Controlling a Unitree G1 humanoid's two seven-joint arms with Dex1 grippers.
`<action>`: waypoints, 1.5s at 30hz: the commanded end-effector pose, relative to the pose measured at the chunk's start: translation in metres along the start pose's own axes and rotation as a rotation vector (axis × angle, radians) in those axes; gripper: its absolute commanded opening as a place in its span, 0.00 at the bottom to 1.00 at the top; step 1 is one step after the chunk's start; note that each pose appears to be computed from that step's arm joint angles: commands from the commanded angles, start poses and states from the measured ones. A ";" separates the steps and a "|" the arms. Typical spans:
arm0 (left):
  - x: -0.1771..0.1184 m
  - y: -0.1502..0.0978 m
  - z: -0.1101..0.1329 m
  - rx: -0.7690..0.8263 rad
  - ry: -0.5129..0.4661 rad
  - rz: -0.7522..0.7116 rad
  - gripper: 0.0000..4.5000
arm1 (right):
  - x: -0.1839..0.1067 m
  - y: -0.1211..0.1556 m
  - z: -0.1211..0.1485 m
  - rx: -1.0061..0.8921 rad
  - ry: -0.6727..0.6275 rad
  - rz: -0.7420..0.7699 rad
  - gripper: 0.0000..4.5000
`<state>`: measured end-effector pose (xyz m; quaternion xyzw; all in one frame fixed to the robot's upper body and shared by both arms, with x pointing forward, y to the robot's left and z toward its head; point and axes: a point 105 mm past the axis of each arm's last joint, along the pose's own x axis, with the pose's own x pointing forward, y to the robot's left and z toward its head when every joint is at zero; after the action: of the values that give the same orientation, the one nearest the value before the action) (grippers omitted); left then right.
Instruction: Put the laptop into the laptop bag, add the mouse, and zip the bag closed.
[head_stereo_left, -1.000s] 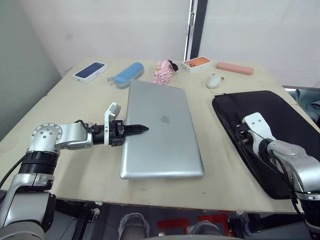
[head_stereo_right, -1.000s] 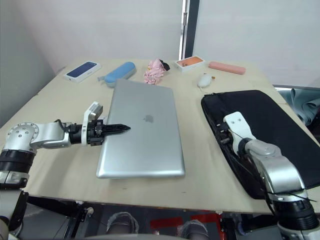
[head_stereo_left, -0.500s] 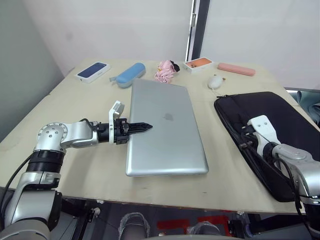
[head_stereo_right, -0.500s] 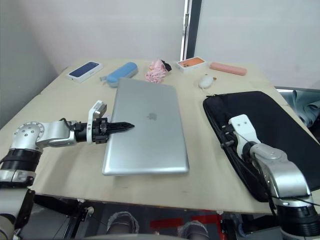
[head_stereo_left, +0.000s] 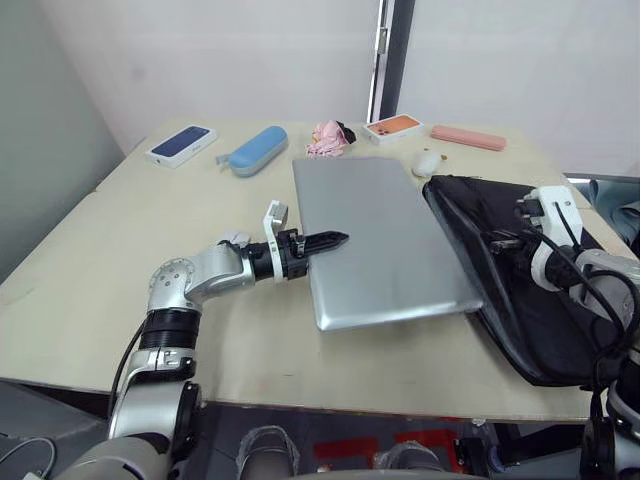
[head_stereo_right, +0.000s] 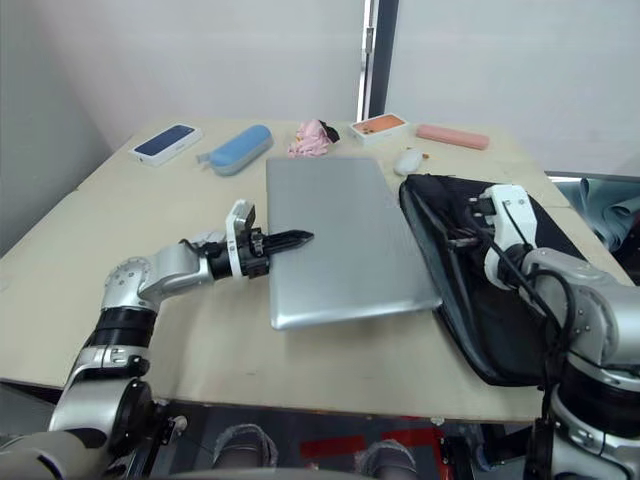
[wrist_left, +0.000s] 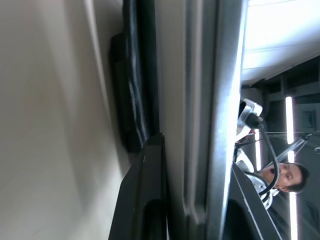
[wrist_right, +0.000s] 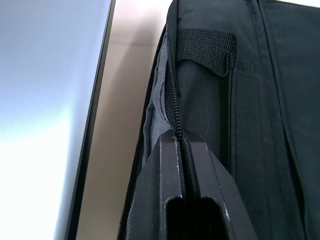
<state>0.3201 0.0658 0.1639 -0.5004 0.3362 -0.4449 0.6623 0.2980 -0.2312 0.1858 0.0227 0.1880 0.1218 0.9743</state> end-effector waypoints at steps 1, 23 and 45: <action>0.003 -0.030 0.002 0.007 -0.010 -0.152 0.08 | -0.007 0.008 0.017 -0.044 -0.068 0.014 0.00; 0.028 -0.011 -0.023 -0.076 0.085 -0.087 0.08 | 0.012 0.060 0.032 -0.016 -0.132 0.133 0.00; 0.061 -0.010 -0.031 -0.136 0.095 -0.090 0.08 | 0.036 0.138 0.038 0.196 -0.192 0.323 0.00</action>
<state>0.3148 0.0023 0.1262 -0.5293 0.4254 -0.4013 0.6146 0.3166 -0.0952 0.2068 0.1684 0.1246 0.2396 0.9480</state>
